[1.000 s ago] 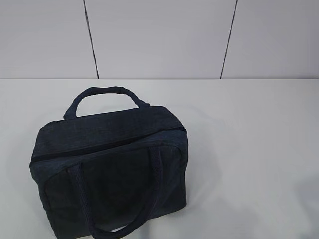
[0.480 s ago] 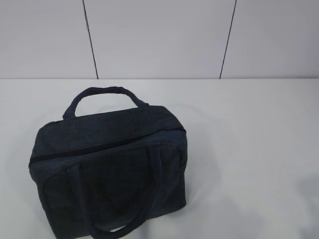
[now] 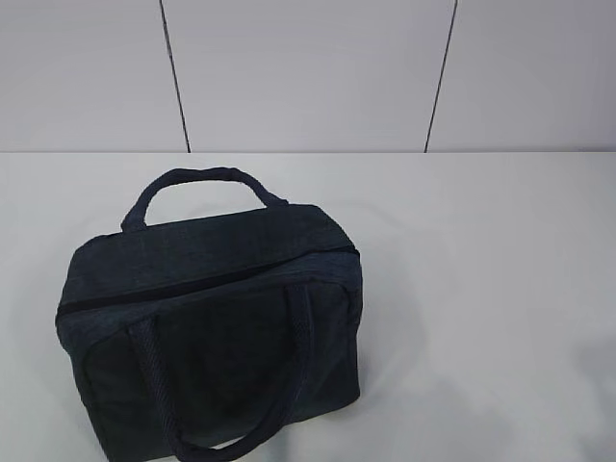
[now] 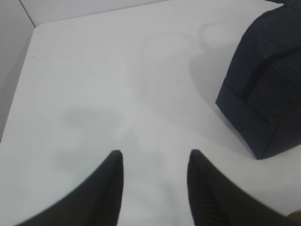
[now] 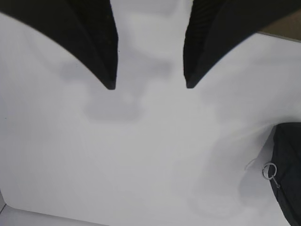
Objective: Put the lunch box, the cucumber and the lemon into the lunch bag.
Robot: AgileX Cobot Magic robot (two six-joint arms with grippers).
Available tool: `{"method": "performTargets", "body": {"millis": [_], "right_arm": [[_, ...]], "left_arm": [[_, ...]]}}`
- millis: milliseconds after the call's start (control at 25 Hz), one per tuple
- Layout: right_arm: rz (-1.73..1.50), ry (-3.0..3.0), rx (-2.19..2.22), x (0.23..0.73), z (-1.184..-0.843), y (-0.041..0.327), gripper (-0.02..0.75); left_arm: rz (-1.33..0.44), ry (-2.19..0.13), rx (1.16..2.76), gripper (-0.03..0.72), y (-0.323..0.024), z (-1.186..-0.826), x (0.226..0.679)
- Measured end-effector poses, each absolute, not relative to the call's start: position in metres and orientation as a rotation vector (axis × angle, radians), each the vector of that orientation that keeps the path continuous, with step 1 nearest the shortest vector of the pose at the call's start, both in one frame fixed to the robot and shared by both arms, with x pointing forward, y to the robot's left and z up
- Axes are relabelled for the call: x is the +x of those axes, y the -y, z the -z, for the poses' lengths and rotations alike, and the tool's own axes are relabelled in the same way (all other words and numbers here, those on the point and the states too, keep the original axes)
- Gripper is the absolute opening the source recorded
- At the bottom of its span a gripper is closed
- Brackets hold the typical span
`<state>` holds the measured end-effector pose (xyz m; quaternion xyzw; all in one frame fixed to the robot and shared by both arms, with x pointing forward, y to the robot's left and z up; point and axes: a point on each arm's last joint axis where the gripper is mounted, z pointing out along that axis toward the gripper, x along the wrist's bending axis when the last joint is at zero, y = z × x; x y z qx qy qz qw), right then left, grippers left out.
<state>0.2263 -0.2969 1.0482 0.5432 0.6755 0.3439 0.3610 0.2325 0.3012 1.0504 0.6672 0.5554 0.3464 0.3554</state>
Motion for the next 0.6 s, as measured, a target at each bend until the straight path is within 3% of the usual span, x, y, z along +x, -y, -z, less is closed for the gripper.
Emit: {"method": "performTargets", "body": {"millis": [600], "right_arm": [[-0.887,-1.740,1.402,0.2263,-1.0482,0.2969,0.334]], "left_arm": [[-0.895,-1.435,1.724,0.325,-0.3012,-1.0504,0.2325]]}}
